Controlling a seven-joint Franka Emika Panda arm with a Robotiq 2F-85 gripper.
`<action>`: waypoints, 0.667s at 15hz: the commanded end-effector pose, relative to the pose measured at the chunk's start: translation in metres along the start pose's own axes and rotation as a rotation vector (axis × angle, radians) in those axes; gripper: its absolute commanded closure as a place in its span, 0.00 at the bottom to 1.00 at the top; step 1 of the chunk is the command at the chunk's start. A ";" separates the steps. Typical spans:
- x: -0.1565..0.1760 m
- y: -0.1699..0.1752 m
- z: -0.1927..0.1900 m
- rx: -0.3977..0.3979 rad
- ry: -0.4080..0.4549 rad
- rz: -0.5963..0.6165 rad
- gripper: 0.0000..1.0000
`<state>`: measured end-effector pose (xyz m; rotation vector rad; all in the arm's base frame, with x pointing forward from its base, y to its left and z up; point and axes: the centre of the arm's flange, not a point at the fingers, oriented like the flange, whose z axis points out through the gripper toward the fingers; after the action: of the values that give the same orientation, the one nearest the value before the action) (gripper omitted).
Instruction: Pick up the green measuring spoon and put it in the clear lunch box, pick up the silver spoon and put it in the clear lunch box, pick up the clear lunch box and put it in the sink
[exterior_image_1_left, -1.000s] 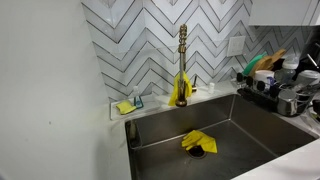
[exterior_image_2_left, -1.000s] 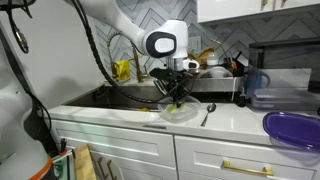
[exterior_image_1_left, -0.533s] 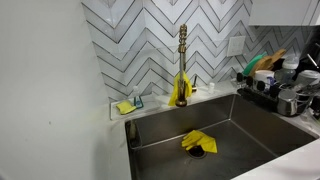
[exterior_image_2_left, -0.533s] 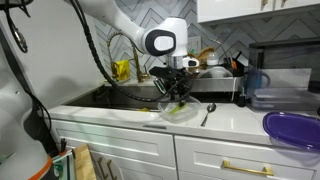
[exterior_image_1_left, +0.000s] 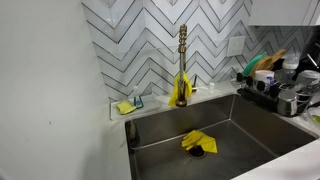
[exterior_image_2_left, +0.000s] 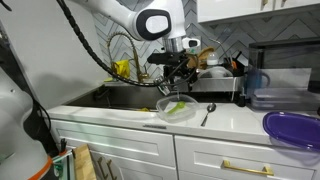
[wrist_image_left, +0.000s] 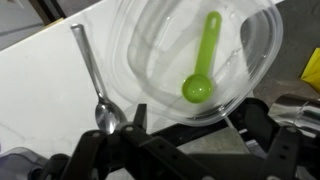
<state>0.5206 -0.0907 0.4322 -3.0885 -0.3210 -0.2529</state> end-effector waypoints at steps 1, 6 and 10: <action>-0.003 0.004 -0.006 -0.005 0.014 -0.007 0.00; -0.003 0.030 -0.006 -0.019 0.006 -0.075 0.00; -0.004 0.079 -0.006 -0.032 0.005 -0.204 0.00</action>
<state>0.5211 -0.1328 0.4411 -3.0970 -0.4997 -0.2991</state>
